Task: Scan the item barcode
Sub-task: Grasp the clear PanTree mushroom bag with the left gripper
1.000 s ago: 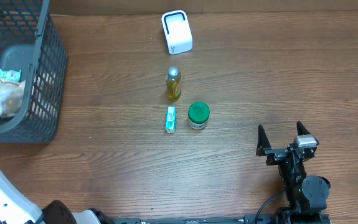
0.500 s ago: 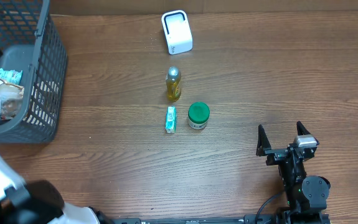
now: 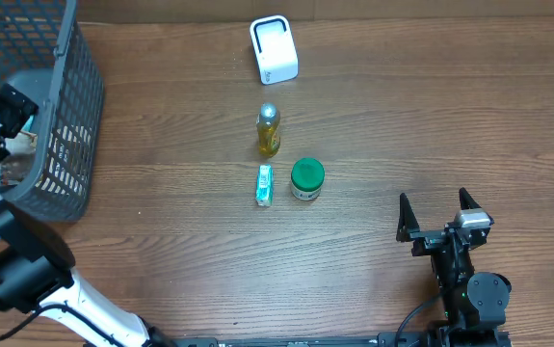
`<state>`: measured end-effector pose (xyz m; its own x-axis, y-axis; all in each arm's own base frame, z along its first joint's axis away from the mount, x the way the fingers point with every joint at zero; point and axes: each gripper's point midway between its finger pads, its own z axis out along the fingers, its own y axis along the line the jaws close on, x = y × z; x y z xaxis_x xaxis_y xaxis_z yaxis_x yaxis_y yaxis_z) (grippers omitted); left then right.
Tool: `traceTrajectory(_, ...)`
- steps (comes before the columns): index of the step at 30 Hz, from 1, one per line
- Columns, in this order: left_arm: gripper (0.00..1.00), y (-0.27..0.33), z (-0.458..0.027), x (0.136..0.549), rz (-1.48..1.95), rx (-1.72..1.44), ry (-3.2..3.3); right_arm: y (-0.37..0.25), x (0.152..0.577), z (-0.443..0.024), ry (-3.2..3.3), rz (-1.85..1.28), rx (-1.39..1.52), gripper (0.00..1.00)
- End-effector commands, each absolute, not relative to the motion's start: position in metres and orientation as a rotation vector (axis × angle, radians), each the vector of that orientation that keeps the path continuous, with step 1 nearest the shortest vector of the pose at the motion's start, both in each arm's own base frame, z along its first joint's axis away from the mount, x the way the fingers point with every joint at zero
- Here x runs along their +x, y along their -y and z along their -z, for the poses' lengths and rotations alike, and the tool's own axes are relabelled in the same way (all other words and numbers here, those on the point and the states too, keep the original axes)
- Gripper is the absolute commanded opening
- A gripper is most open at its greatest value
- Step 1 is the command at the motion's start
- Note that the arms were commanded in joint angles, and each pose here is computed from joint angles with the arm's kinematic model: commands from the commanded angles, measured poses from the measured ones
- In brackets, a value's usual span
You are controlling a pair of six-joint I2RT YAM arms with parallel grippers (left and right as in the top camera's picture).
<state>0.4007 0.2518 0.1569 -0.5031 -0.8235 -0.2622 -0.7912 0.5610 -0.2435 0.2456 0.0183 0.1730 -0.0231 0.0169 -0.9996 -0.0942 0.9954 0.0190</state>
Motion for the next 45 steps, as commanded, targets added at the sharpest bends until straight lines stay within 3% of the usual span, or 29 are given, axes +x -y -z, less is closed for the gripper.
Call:
traceTrajectory(1, 0.97, -0.262, -0.147, 0.394, -0.064, -1.519, -2.375, -0.019, 0.246, -0.169, -1.595, -0.09, -0.063, 1.0)
traceTrajectory(14, 0.94, -0.266, -0.148, 0.412, -0.234, -1.726, -2.111, -0.019, 0.246, -0.169, -1.595, -0.09, -0.063, 1.0)
traceTrajectory(23, 0.94, -0.265, -0.097, 0.431, -0.178, -1.719, -2.198, -0.019, 0.246, -0.169, -1.595, -0.09, -0.063, 1.0)
traceTrajectory(30, 0.97, -0.265, -0.049, 0.42, -0.233, -1.785, -2.289, -0.019, 0.246, -0.169, -1.595, -0.09, -0.063, 1.0)
traceTrajectory(34, 0.91, -0.266, -0.034, 0.412, -0.249, -1.819, -2.324, -0.019, 0.246, -0.169, -1.595, -0.09, -0.063, 1.0)
traceTrajectory(39, 0.75, -0.265, -0.025, 0.404, -0.277, -1.843, -2.352, -0.019, 0.246, -0.169, -1.595, -0.09, -0.063, 1.0)
traceTrajectory(45, 0.76, -0.269, -0.025, 0.395, -0.353, -1.837, -2.371, -0.019, 0.246, -0.169, -1.595, -0.09, -0.063, 1.0)
